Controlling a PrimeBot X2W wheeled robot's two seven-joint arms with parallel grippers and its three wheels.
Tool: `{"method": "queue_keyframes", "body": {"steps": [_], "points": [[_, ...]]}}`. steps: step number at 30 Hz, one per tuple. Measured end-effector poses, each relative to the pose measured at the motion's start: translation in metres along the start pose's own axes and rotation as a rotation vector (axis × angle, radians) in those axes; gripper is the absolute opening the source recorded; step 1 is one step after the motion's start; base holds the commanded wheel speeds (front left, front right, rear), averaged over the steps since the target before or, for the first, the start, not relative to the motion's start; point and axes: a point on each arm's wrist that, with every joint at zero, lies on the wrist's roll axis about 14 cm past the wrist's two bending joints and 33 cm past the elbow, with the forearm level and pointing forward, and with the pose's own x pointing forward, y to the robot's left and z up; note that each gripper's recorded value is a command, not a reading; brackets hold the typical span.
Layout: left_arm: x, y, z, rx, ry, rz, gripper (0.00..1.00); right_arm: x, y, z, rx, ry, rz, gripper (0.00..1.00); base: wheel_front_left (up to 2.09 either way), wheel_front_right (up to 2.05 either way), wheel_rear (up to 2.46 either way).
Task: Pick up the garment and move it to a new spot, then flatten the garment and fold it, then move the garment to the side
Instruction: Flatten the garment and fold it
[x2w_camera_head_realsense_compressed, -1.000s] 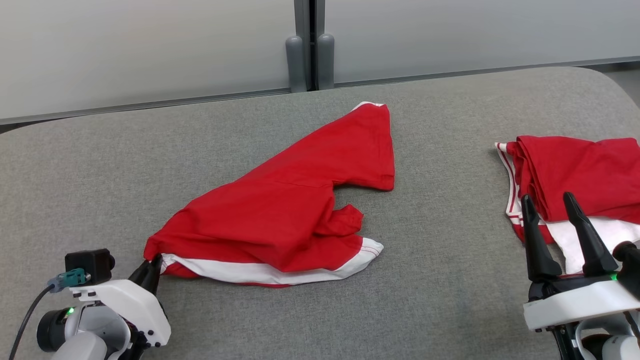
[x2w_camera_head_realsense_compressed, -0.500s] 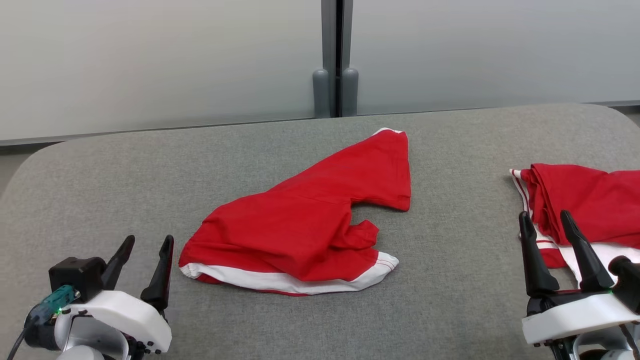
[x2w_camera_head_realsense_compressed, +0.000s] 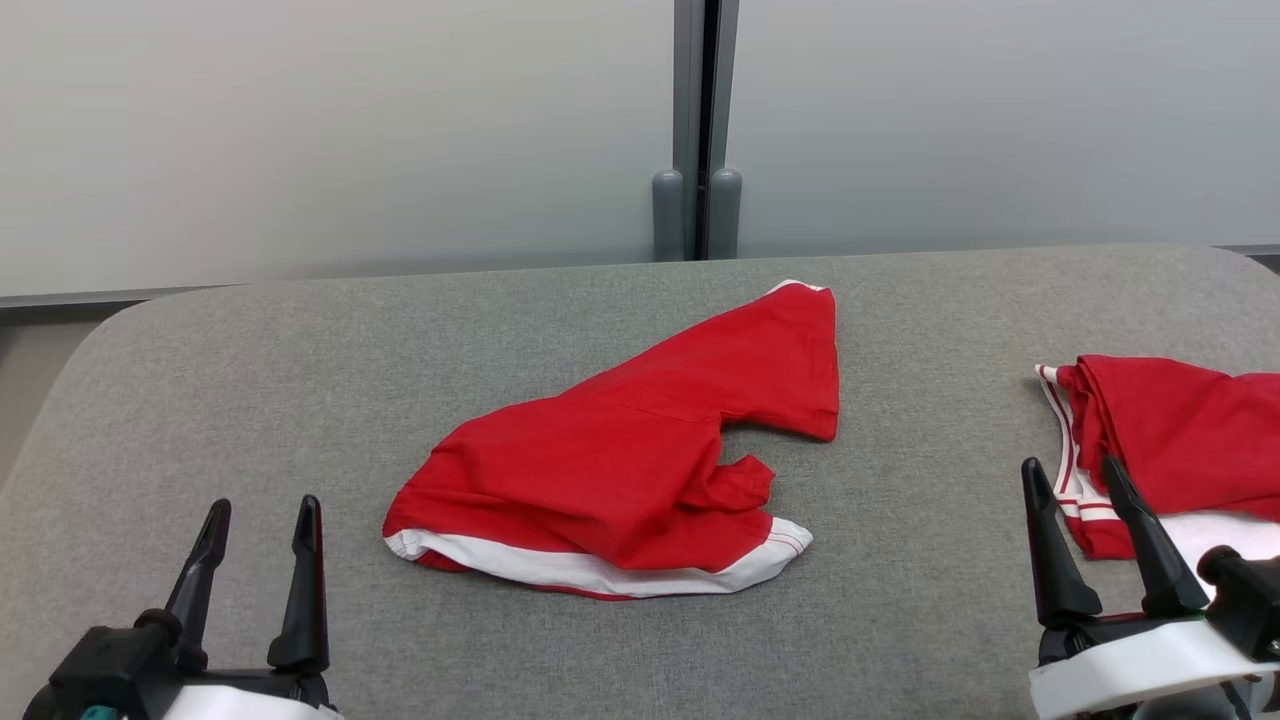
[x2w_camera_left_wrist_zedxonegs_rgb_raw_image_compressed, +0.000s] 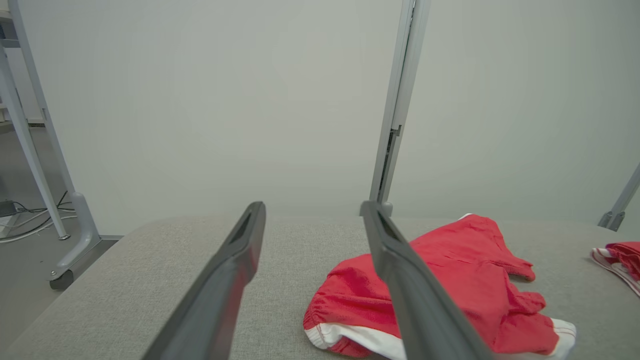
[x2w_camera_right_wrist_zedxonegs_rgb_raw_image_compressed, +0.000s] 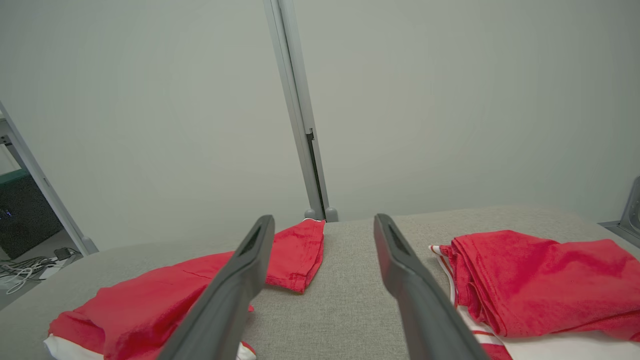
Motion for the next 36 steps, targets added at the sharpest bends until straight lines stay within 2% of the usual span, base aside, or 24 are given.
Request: {"method": "queue_keyframes", "body": {"steps": [24,26,27,30,31,36], "points": [[-0.01,0.002,-0.001,0.004,-0.007,0.016,1.0,0.001,0.01,-0.003,-0.012,0.019,0.03,1.0,0.0,0.0,0.0],[-0.01,0.002,-0.007,-0.002,0.027,0.007,1.0,0.001,0.017,-0.011,-0.01,0.055,0.058,1.0,0.0,0.0,0.0],[-0.008,0.002,-0.023,-0.007,0.117,-0.01,1.0,0.004,0.024,-0.024,-0.003,0.119,0.087,1.0,0.0,0.0,0.0],[0.005,0.0,-0.032,-0.009,0.185,-0.043,1.0,0.009,0.032,-0.057,0.004,0.286,0.131,1.0,0.0,0.0,0.0],[0.005,0.0,-0.032,-0.009,0.185,-0.043,1.0,0.009,0.032,-0.057,0.004,0.286,0.131,1.0,0.0,0.0,0.0],[0.014,0.002,-0.075,-0.006,0.415,-0.092,1.0,0.019,0.048,-0.102,0.047,0.51,0.198,1.0,0.0,0.0,0.0]]}}
